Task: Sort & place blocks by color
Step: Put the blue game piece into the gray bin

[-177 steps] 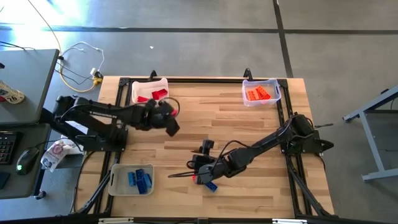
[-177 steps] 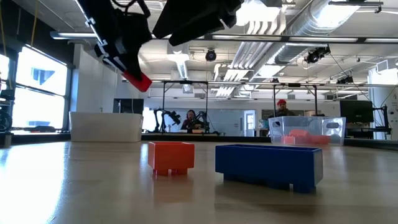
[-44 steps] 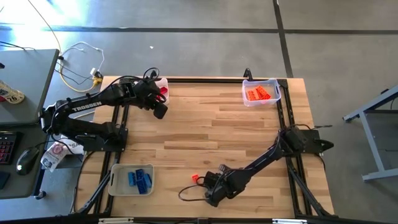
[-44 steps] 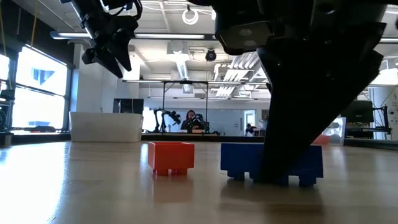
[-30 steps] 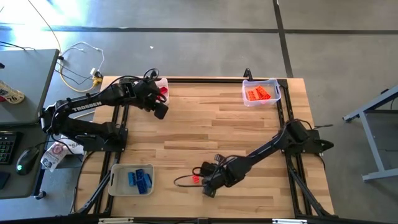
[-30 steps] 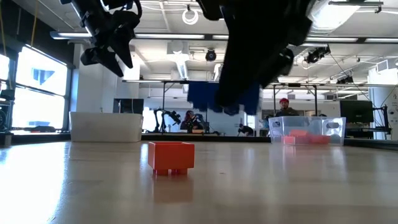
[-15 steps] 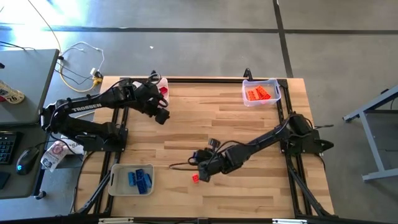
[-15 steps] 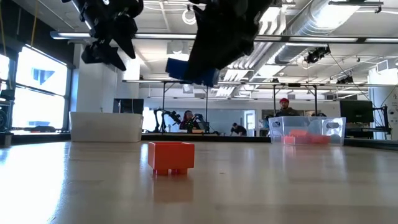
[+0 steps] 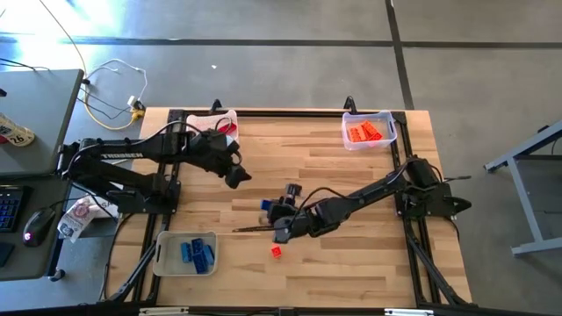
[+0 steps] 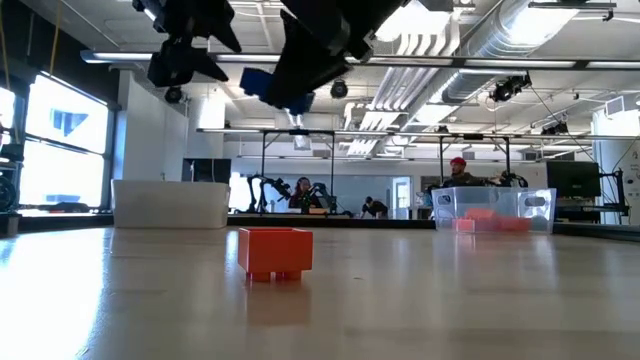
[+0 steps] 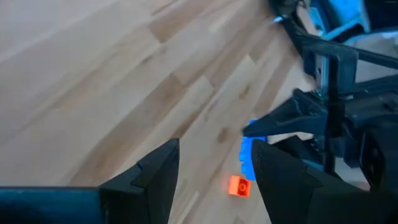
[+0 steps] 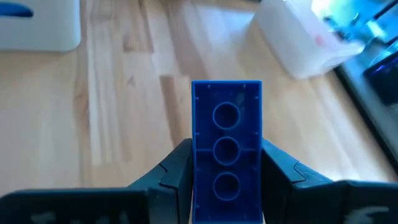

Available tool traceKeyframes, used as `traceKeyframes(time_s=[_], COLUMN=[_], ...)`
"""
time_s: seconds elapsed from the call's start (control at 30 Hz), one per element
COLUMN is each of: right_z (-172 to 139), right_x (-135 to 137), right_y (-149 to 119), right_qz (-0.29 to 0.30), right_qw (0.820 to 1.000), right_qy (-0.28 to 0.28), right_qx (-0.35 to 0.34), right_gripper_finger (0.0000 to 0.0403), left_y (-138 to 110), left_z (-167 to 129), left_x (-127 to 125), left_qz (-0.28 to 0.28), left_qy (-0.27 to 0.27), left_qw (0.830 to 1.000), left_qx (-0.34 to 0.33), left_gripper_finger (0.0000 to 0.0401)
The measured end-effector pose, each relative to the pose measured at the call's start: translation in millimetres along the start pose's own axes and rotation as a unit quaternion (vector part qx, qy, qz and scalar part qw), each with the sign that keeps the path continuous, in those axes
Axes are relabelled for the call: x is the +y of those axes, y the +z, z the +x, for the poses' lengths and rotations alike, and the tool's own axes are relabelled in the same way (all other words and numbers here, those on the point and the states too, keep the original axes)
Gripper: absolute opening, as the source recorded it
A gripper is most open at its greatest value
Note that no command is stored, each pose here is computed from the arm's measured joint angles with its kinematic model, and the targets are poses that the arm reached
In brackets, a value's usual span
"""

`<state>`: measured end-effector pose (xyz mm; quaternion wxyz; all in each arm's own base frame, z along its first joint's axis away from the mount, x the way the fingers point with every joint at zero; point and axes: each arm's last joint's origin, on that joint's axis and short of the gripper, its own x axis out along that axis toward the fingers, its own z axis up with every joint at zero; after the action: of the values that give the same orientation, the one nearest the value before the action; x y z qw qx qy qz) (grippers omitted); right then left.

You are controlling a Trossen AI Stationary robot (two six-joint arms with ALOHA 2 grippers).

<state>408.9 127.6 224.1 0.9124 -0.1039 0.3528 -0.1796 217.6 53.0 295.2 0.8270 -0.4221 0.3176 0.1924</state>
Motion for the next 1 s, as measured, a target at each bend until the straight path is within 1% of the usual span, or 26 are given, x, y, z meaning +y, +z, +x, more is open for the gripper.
traceKeyframes(time_s=[0.13, 0.33, 0.5, 0.63, 0.83, 1.0], right_z=[1.7, 5.6, 10.9, 14.1, 14.7, 14.7], right_x=[-2.7, -9.1, -17.4, -22.6, -23.9, -23.9], right_y=[7.4, 18.6, 24.0, 26.2, 27.6, 27.3], right_qz=[-0.019, -0.031, -0.034, -0.04, -0.047, -0.049], right_qw=[0.999, 0.996, 0.995, 0.994, 0.993, 0.993], right_qy=[-0.022, -0.038, -0.049, -0.055, -0.058, -0.058], right_qx=[-0.032, -0.071, -0.084, -0.088, -0.092, -0.09], right_gripper_finger=[0.0107, 0.0107, 0.0107, 0.0107, 0.0107, 0.0107], left_y=[-4.3, -12.6, -19.3, -22.8, -23.2, -22.7], left_z=[1.3, 4.2, 11.1, 22.2, 35.8, 38.2], left_x=[-10.4, -19.2, -24.8, -27.5, -29.9, -30.2], left_qz=[0.01, 0.019, 0.028, 0.034, 0.038, 0.052], left_qy=[-0.018, -0.011, -0.007, -0.001, 0.001, 0.001], left_qw=[1.0, 1.0, 0.999, 0.999, 0.999, 0.999], left_qx=[-0.012, -0.022, -0.014, -0.001, 0.005, 0.003], left_gripper_finger=[0.0186, 0.0186, 0.0186, 0.0186, 0.0186, 0.0183])
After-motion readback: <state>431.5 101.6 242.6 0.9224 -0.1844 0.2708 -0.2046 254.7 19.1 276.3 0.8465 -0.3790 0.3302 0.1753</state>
